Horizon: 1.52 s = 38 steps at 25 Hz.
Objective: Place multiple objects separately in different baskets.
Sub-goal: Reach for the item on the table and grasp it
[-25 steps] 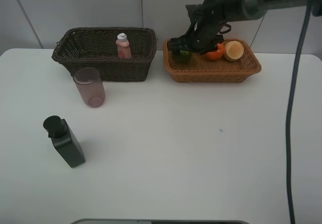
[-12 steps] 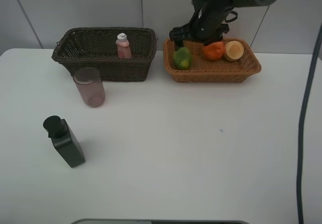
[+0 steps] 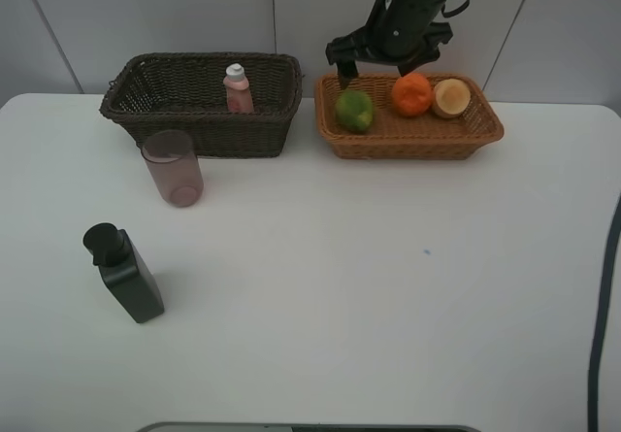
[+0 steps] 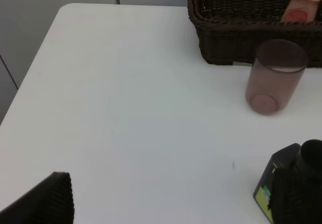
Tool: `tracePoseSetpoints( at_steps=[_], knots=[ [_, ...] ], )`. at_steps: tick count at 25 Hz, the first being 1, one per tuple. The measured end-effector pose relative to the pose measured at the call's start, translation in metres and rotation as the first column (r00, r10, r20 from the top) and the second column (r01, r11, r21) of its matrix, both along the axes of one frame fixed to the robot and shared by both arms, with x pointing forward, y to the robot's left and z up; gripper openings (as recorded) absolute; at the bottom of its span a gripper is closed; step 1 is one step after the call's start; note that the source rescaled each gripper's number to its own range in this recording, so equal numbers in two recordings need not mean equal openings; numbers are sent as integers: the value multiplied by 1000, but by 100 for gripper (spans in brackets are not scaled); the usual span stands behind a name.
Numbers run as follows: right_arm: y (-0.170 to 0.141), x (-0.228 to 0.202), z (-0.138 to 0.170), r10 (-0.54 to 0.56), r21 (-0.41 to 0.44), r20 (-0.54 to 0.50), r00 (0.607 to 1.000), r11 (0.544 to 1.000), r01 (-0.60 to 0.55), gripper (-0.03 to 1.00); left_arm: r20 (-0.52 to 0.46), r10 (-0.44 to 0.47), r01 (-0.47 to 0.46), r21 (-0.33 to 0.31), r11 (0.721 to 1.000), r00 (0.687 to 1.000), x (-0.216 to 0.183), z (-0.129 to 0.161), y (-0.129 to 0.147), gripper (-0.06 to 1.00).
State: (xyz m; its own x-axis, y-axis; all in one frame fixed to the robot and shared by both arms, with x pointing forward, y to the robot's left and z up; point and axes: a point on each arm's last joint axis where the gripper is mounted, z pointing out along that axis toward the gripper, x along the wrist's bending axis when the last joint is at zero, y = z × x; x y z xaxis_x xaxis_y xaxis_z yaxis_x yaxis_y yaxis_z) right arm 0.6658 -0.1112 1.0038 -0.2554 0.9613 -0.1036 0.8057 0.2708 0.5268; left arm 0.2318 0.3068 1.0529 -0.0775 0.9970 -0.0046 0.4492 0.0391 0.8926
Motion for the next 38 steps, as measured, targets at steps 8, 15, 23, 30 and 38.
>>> tracePoseSetpoints(
  at_steps=[8,15,23,30,38],
  knots=[
    [3,-36,37,9,0,-38,999,1000,-9,89,0,0,0,0,1000,1000,0,0,0,100],
    [-45,-87,57,-47,30,-90,995,998,50,89,0,0,0,0,1000,1000,0,0,0,100],
    [-146,-178,86,-225,17,-147,963,973,230,89,0,0,0,0,1000,1000,0,0,0,100],
    [-180,-287,103,-283,91,47,958,956,278,89,0,0,0,0,1000,1000,0,0,0,100],
    [-195,-408,118,-301,246,412,860,946,212,89,0,0,0,0,1000,1000,0,0,0,100]
  ],
)
